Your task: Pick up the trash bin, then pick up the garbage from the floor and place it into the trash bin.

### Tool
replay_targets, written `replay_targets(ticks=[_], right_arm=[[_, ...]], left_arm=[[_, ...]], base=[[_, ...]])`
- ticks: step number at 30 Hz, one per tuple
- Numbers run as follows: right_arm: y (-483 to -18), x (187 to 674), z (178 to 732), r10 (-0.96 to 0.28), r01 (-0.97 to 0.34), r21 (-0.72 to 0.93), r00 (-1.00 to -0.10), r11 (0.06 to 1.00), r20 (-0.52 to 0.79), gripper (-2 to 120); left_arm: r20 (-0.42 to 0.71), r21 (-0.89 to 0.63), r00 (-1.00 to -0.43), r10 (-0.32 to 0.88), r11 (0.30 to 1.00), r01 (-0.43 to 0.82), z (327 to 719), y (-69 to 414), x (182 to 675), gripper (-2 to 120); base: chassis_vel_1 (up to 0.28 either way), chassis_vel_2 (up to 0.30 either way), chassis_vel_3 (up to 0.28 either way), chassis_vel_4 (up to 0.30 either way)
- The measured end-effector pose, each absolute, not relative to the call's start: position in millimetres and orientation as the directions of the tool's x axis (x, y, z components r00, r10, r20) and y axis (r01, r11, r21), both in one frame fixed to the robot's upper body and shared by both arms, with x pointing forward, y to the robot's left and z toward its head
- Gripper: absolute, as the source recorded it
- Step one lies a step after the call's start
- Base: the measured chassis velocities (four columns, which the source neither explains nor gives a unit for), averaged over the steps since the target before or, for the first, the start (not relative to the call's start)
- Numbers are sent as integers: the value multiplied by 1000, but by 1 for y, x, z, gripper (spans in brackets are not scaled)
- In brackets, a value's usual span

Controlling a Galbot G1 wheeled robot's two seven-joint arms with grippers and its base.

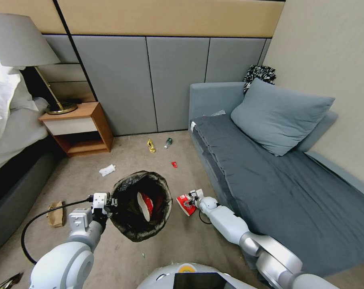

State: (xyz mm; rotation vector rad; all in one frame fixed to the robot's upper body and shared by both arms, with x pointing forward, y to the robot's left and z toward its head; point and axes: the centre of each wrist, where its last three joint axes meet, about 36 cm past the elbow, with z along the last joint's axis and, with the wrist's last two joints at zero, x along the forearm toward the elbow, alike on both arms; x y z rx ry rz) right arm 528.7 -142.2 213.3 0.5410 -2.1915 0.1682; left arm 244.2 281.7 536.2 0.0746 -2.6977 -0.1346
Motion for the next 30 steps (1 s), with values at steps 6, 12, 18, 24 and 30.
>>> replay_targets(ticks=[6,12,18,24,30], right_arm=[[-143,528,216,-325,-438,63,-557,897,764,48],[-144,527,216,-325,-437,59,-565,898,759,30],[-146,524,213,-320,-431,55,-572,901,755,6],[-147,521,209,-309,-419,50,-580,907,754,0],[-147,521,210,-307,-417,45,-588,908,748,0]], left_arm=[[424,108,-903,-73,994,-30,536,282,244,1],[425,108,-902,-72,994,-28,536,281,244,1],[425,108,-903,-69,994,-25,536,280,244,1],[428,107,-901,-65,994,-21,535,279,244,1],[429,109,-901,-64,994,-19,535,279,244,1]], base=[[0,0,0,0],[0,0,0,0],[0,0,0,0],[0,0,0,0],[0,0,0,0]])
